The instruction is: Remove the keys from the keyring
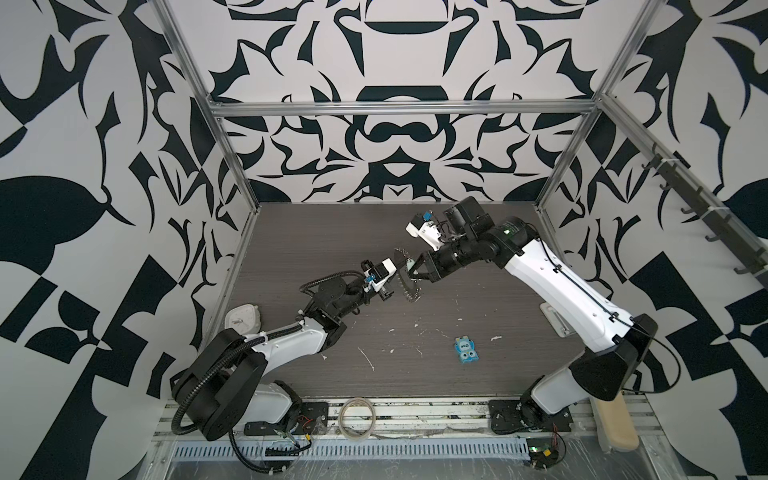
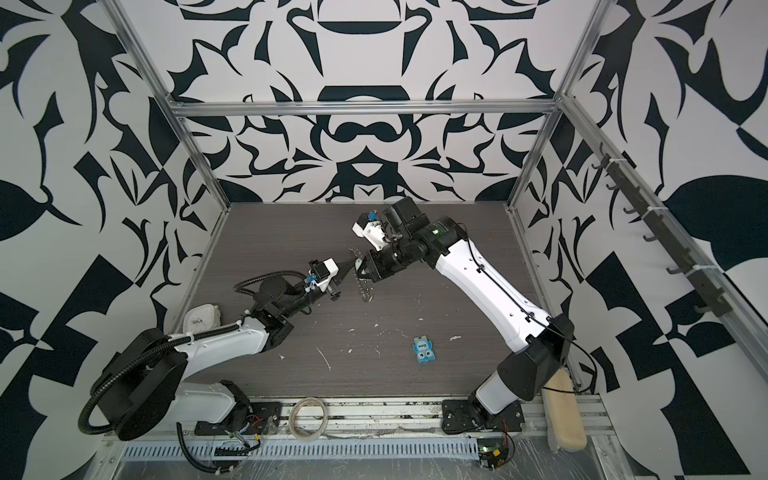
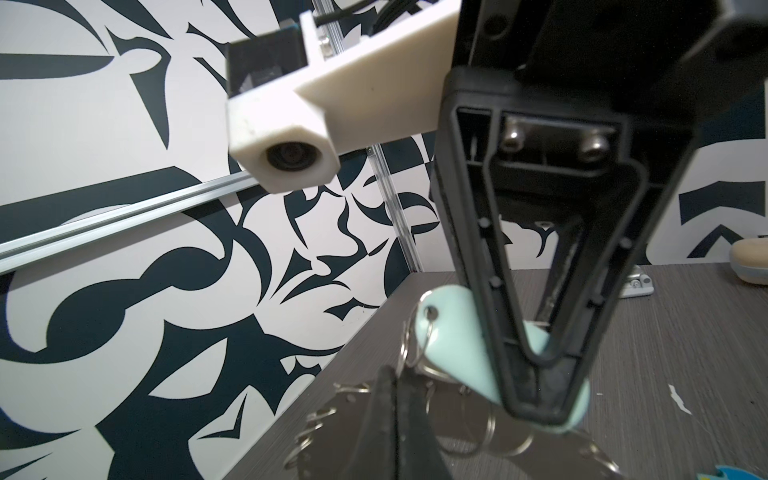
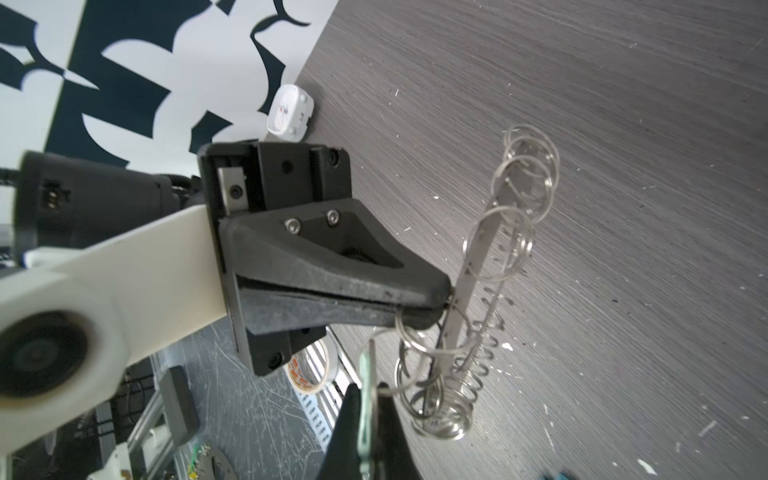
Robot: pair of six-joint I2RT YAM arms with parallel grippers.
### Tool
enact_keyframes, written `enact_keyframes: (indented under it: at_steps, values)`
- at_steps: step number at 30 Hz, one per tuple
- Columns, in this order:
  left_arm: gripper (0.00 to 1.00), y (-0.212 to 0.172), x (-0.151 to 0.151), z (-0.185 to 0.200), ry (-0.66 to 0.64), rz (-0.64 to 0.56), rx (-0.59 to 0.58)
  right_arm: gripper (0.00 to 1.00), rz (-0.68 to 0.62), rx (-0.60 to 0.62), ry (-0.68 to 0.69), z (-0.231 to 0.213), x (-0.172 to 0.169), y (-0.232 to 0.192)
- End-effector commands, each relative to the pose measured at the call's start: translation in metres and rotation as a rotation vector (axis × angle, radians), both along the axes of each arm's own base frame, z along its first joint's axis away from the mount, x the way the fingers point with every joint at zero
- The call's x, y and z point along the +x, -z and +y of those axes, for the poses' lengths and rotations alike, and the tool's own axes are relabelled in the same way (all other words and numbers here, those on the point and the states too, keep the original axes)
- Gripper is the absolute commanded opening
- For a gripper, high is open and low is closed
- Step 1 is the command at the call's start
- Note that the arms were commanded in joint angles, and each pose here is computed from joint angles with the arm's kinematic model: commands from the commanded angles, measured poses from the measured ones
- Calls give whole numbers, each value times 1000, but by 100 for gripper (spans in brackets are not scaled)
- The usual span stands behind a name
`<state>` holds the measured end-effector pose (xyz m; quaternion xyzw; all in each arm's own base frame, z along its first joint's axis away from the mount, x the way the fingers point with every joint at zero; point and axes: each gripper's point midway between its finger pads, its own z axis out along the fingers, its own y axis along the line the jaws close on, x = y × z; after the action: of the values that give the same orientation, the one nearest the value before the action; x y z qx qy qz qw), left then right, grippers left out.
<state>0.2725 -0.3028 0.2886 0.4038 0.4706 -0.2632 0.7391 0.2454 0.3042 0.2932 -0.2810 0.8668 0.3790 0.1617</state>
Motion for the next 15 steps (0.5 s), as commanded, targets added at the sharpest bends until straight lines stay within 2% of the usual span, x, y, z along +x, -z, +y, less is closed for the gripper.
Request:
enact_keyframes:
  at_steps: [1,5,7,15]
  values:
    - [0,-13,-4,2,2,-36,-64,0,-31,129,-14,12,-4,-28]
    - [0,-14,-5,1,6,-35,-69,0,-44,136,18,11,-2,-25]
    - [0,-16,-5,2,4,-36,-72,4,-50,147,33,10,0,-25]
    - [0,-19,-4,1,7,-38,-80,41,-65,143,47,4,-5,-28]
